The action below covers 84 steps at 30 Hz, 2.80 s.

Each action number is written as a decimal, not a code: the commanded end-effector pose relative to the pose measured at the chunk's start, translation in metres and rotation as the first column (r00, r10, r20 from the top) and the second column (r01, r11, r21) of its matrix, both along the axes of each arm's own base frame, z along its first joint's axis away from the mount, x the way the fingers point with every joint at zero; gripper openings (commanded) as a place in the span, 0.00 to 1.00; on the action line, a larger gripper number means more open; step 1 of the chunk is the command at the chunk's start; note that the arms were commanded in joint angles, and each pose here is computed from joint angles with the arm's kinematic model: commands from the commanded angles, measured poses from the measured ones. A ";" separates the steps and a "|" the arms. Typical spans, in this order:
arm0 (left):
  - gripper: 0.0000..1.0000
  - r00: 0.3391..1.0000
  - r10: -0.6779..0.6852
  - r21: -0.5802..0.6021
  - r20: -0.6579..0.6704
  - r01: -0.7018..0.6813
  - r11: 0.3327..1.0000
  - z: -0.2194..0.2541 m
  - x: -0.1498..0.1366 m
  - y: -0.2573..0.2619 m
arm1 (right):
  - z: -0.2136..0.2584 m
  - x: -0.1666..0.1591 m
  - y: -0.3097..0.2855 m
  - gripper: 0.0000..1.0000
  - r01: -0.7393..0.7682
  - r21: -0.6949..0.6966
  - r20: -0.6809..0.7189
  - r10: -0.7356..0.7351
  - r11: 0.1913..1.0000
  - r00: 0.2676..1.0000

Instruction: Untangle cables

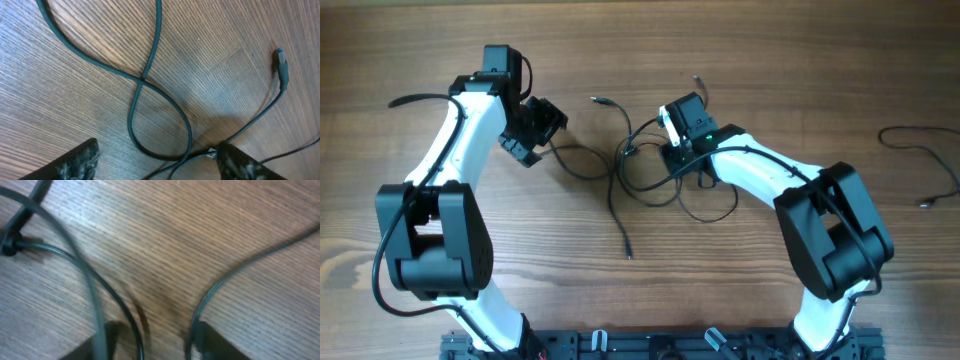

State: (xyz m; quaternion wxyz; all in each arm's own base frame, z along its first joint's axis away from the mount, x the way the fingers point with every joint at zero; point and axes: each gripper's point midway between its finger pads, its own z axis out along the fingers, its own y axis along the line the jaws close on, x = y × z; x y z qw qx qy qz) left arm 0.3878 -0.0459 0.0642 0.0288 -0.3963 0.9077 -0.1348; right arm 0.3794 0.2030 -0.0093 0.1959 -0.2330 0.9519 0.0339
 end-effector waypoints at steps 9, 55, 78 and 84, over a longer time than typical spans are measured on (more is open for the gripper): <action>1.00 1.000 -0.008 0.013 -0.002 0.008 1.000 -0.001 -0.001 -0.001 | 0.018 0.093 -0.209 0.04 0.429 -0.205 0.092 -0.419 0.880 0.904; 1.00 1.000 -0.008 0.013 -0.002 0.008 1.000 -0.001 -0.001 -0.001 | 0.241 0.160 -0.260 1.00 0.470 0.238 0.485 -0.523 0.850 0.701; 1.00 1.000 -0.002 0.007 0.027 0.002 1.000 0.000 0.007 -0.002 | 0.054 -0.022 0.125 1.00 -0.629 0.228 0.166 0.607 0.744 0.778; 1.00 0.998 0.055 0.009 -0.007 -0.055 0.998 0.003 -0.002 0.023 | 0.020 -0.018 0.163 0.99 -0.696 0.030 0.252 0.668 0.718 0.700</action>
